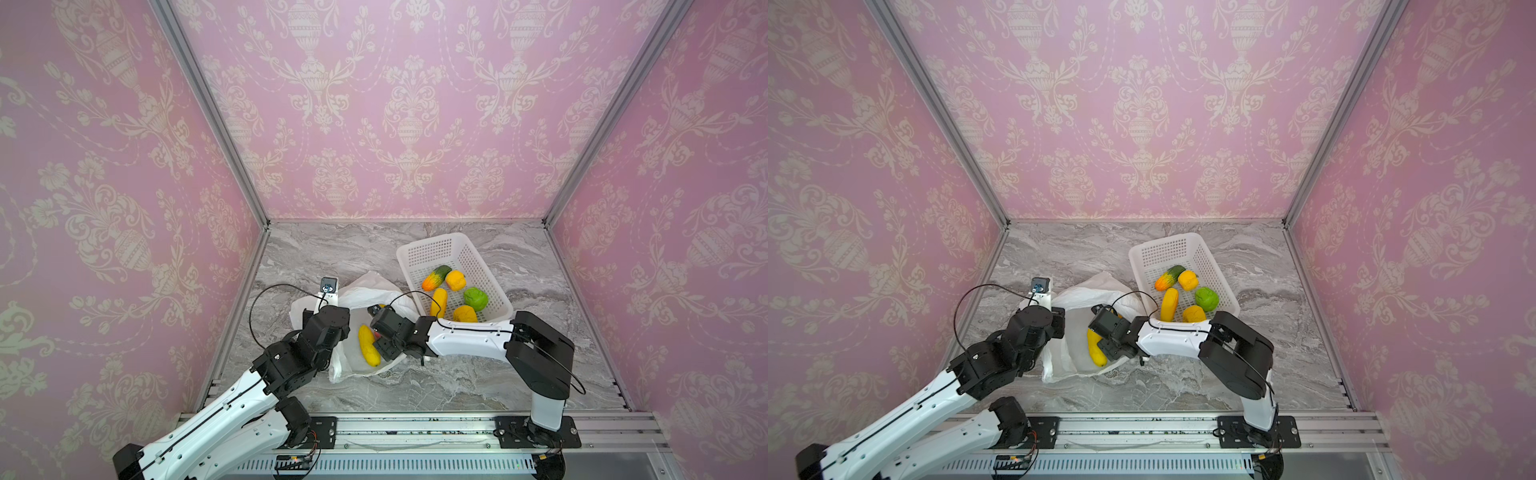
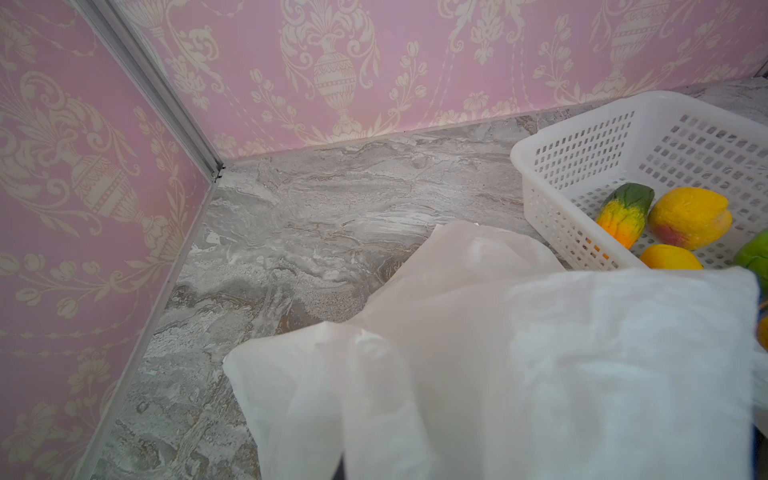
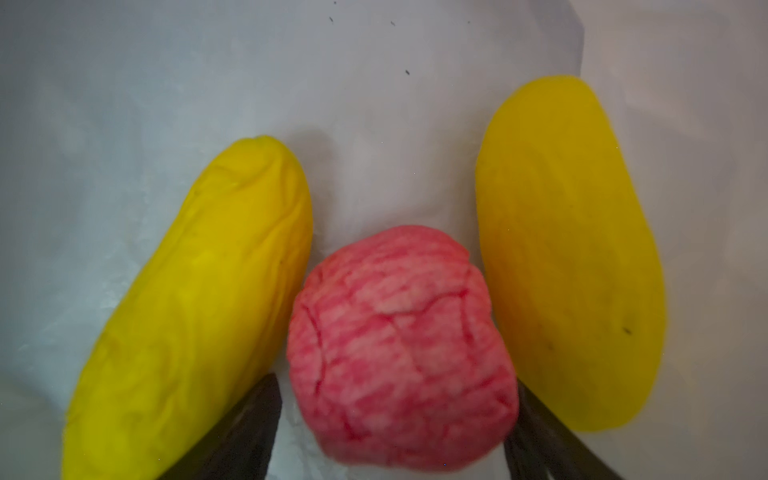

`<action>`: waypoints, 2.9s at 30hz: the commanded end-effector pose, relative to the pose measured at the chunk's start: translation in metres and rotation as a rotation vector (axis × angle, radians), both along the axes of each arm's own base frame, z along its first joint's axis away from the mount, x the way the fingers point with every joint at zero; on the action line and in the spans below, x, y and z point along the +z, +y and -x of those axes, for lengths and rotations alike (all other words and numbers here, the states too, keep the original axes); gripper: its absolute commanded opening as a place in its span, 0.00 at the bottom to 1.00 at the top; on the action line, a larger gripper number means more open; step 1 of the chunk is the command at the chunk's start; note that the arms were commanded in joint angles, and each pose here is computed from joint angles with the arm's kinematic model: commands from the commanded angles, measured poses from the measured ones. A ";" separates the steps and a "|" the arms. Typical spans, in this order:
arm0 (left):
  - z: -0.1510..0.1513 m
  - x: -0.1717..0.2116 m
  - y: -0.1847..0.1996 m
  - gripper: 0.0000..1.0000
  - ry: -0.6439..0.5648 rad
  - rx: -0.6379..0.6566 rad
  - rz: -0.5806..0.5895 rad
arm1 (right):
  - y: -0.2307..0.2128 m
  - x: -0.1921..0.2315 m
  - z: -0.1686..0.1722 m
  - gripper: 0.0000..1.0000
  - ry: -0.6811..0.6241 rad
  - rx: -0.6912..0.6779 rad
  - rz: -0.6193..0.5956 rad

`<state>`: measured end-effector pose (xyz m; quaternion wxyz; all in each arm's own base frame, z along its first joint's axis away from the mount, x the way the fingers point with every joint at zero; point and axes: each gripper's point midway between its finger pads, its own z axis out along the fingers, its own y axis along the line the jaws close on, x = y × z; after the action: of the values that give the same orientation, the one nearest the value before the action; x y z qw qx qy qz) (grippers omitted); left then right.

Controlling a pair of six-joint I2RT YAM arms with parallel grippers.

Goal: Untie the knot of the plastic bag and take out the fruit
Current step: 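Close the right gripper on the pink fruit between the yellow fruits, then lift the pink fruit out of the bag and lower it into the basket, then open the right gripper and move it back into the bag mouth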

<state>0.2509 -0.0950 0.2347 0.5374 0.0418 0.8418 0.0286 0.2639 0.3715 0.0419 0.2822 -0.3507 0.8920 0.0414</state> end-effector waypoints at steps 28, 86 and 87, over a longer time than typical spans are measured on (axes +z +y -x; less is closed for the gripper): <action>-0.007 0.000 -0.001 0.00 0.007 0.007 -0.018 | -0.011 0.108 0.067 0.40 -0.129 0.279 -0.408; -0.008 -0.020 -0.001 0.00 0.040 -0.006 -0.037 | -0.219 0.093 -0.060 0.93 -0.199 -0.569 -0.453; -0.008 -0.020 -0.001 0.00 0.041 -0.006 -0.037 | -0.220 0.098 -0.057 0.92 -0.211 -0.562 -0.468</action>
<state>0.2580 -0.0955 0.2203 0.5257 0.0458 0.8485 0.0404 0.3316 0.1605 0.1382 0.4391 -0.0137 0.8869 0.1427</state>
